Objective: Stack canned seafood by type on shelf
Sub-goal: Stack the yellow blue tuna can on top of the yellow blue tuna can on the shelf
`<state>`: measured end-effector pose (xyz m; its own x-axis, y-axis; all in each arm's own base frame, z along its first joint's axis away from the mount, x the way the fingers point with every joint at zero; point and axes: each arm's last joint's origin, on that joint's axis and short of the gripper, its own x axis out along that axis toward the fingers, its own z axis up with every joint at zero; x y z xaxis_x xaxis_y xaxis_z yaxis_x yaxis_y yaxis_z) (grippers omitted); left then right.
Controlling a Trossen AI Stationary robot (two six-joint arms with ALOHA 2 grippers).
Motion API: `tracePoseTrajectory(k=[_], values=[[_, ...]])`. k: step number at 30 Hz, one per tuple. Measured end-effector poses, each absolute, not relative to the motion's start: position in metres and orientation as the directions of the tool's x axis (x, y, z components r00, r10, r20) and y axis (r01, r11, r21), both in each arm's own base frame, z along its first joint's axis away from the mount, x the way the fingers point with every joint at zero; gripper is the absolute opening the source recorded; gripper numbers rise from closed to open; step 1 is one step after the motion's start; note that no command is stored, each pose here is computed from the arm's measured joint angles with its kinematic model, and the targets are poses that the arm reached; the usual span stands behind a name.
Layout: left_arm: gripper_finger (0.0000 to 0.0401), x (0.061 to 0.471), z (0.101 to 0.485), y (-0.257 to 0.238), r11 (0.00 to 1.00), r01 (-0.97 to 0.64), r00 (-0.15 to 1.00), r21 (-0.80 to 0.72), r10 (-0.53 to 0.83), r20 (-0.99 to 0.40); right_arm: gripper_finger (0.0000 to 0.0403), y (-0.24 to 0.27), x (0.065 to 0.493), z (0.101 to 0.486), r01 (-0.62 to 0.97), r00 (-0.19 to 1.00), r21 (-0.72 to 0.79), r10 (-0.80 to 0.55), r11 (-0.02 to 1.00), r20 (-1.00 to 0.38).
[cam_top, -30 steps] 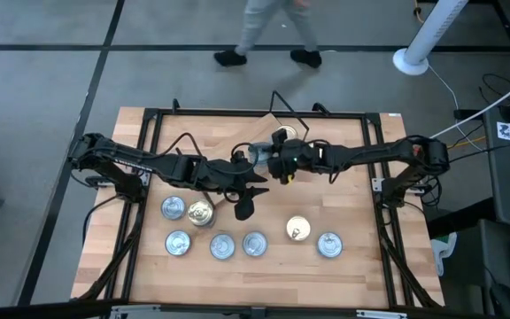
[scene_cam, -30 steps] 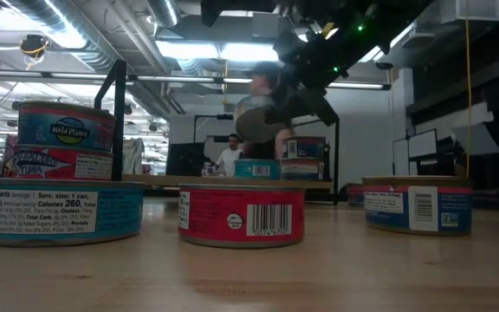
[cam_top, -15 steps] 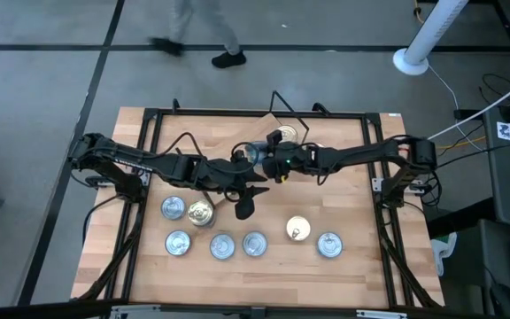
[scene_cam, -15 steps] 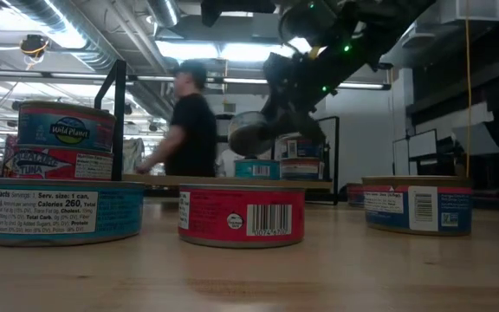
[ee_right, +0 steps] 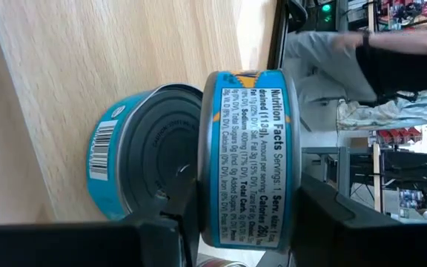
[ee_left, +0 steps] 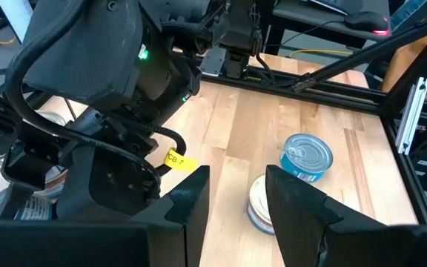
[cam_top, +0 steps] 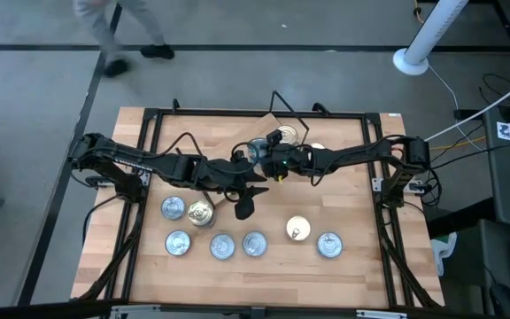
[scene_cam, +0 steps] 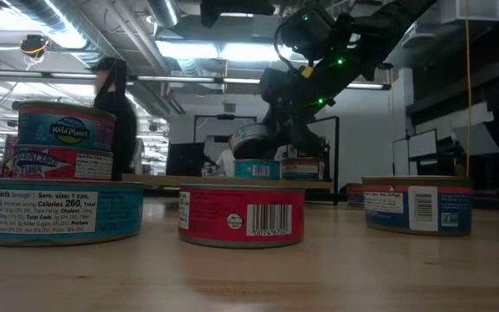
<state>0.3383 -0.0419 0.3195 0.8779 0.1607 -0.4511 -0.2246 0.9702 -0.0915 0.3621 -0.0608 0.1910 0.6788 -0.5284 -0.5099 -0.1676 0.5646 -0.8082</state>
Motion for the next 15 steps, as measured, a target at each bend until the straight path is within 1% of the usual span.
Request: tracePoseTrajectory(k=[15], values=[[0.0127, 0.3378, 0.3185, -0.0419, 0.969, -0.228, 0.873, -0.092, 0.161, -0.461, 0.0224, -0.0605, 0.3613, 0.1898, -0.175, 0.673, -0.801, -0.524, 0.573, -0.522]])
